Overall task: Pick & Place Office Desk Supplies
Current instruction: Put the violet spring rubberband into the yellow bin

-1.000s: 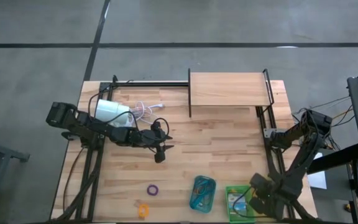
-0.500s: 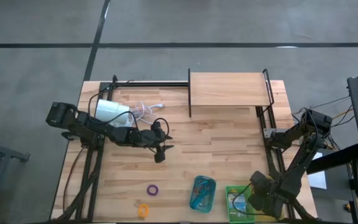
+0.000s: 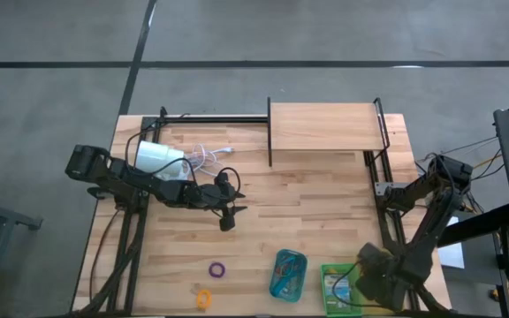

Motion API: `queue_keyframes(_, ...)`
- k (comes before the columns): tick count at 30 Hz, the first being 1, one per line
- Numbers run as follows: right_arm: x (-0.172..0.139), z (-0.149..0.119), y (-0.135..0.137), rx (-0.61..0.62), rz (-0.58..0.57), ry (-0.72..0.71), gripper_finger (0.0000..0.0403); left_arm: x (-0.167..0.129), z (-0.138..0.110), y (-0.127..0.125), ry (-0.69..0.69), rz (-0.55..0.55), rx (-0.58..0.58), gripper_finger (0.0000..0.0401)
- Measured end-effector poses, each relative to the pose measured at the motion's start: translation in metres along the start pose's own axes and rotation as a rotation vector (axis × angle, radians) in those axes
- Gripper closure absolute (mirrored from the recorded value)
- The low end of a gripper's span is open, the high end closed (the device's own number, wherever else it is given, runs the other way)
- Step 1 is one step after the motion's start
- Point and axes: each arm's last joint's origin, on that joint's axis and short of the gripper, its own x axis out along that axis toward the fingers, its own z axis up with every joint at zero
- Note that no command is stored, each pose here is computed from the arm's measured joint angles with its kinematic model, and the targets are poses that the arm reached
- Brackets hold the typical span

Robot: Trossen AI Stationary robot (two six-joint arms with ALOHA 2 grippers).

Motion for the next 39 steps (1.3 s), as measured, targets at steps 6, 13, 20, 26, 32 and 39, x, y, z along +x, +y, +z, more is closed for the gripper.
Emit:
queue_keyframes(6,-0.035,0.003,0.002,-0.017,-0.046,-0.122,0.027,0.0,0.0,0.0,0.0,0.0,0.003,0.021)
queue_keyframes(13,-0.066,0.016,0.003,-0.182,0.018,-0.5,0.0266,0.0,0.0,0.0,0.001,0.0,0.003,0.021)
queue_keyframes(20,-0.081,0.039,-0.01,-0.32,0.127,-0.908,0.0279,0.0,0.0,0.0,0.0,0.0,0.002,0.0211)
queue_keyframes(26,-0.071,0.068,-0.024,-0.299,0.2,-1.058,0.0286,0.0,0.0,0.0,0.0,0.0,0.002,0.0211)
queue_keyframes(32,-0.042,0.098,-0.031,-0.349,0.246,-1.12,0.0276,0.0,0.0,0.0,0.0,0.0,0.002,0.0211)
queue_keyframes(39,-0.008,0.137,-0.043,-0.407,0.366,-1.17,0.0268,0.0,0.0,0.0,0.0,0.0,0.002,0.0211)
